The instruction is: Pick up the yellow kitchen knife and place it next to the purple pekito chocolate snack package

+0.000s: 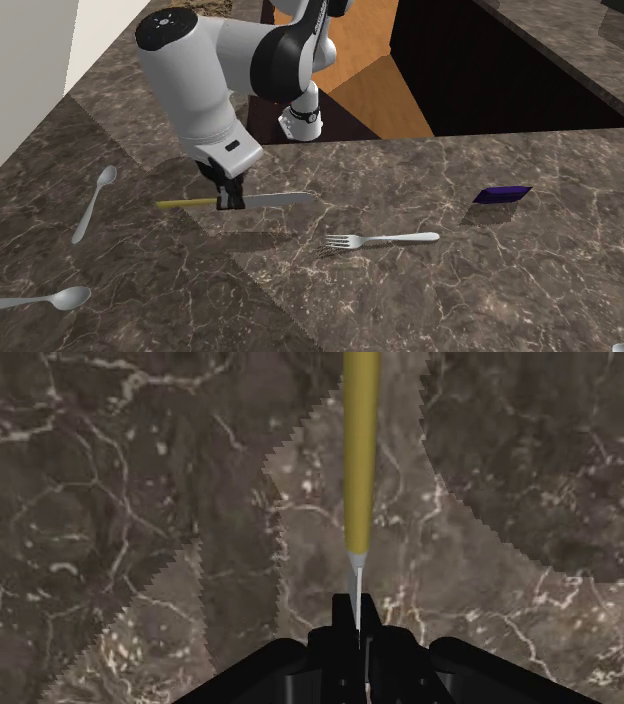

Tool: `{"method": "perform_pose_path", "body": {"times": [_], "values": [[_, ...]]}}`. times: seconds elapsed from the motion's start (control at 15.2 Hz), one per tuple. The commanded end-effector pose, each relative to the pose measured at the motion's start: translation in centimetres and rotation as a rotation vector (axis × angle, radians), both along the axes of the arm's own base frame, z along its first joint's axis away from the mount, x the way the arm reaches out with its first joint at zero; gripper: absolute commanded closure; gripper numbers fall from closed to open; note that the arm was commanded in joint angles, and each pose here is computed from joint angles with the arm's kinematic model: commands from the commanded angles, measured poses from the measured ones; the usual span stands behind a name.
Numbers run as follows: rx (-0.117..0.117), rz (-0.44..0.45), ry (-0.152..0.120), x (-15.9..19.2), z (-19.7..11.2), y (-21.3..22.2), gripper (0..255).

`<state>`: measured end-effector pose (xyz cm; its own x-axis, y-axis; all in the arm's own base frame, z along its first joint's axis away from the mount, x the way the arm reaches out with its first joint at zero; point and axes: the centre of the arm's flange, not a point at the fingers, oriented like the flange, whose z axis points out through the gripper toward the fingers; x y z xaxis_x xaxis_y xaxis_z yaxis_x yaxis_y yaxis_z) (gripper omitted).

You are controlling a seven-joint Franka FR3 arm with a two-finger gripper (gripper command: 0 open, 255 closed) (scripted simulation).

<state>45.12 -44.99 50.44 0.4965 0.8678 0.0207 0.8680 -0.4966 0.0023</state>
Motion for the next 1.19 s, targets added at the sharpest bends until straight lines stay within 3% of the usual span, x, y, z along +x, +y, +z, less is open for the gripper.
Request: {"method": "perform_pose_path", "body": {"times": [0.0, 0.99, 1.12], "values": [[0.000, 0.000, 0.000, 0.0, 1.0, 0.0, 255], [0.000, 0.000, 0.000, 0.0, 8.8, 0.0, 255], [0.000, 0.000, 0.000, 1.4, 8.8, 2.3, 255]]}}
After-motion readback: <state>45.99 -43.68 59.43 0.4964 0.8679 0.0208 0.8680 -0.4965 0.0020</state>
